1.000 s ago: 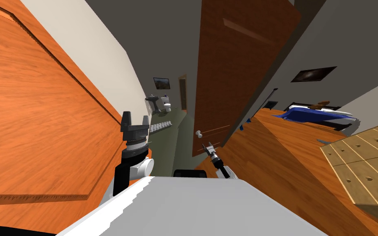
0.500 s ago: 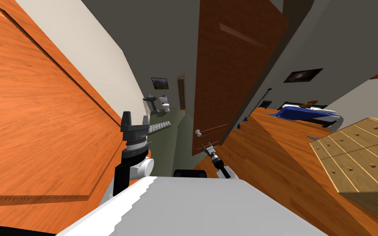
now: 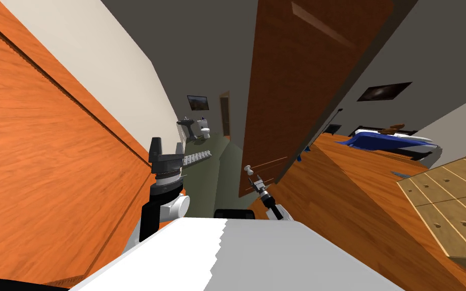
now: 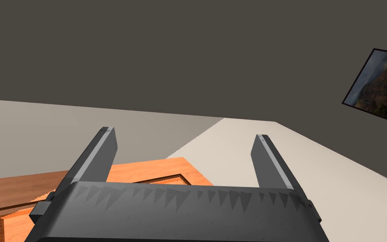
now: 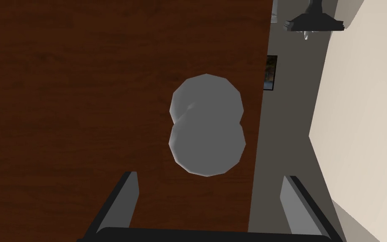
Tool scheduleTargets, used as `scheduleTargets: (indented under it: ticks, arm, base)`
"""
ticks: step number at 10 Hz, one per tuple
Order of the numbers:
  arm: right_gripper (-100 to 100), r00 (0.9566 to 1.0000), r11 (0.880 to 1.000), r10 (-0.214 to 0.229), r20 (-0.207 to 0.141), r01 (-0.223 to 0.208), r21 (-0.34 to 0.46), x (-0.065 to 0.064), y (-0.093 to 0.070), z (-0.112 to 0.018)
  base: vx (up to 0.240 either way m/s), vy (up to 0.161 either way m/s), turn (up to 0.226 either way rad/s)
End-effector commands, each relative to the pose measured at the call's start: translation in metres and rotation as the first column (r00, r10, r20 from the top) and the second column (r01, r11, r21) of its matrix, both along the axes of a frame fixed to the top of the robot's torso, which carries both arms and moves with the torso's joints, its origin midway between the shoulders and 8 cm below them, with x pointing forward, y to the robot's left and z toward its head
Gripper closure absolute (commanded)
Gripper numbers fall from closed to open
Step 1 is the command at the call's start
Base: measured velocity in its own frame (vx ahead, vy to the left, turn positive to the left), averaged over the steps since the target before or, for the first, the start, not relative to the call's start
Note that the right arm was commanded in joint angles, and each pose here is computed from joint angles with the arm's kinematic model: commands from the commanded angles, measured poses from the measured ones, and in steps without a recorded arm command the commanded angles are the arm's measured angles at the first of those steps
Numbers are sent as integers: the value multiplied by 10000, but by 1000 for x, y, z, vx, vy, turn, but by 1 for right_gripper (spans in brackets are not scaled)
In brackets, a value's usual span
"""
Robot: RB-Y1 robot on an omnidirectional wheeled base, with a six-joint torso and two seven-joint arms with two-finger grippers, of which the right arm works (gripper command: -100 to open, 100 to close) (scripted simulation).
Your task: Push the door open
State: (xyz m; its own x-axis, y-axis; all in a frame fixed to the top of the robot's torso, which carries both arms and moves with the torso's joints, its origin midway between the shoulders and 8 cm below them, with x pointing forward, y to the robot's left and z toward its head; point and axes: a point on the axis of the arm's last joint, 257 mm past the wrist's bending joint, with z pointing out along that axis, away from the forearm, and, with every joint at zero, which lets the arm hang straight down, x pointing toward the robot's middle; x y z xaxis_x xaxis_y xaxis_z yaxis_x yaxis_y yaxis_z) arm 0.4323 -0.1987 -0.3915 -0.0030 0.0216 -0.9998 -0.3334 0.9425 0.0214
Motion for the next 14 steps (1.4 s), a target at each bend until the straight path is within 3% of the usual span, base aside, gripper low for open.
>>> scheduleTargets:
  ticks: [1,4,5,10,14]
  arm:
    - [-100,10000,10000,-51,3,51,-7,1,1,0]
    - [-100,10000,10000,-80,7,80,-5,2,1,0]
    - [100,10000,10000,-80,7,80,-5,2,1,0]
    - [100,10000,10000,-80,7,80,-5,2,1,0]
    - [100,9991,9942,-53,-413,97,1072,2,6,-2]
  base:
    - [224,61,28]
    - [159,35,17]
    - [-12,-1,8]
    - [-16,-4,0]
    - [40,10,-36]
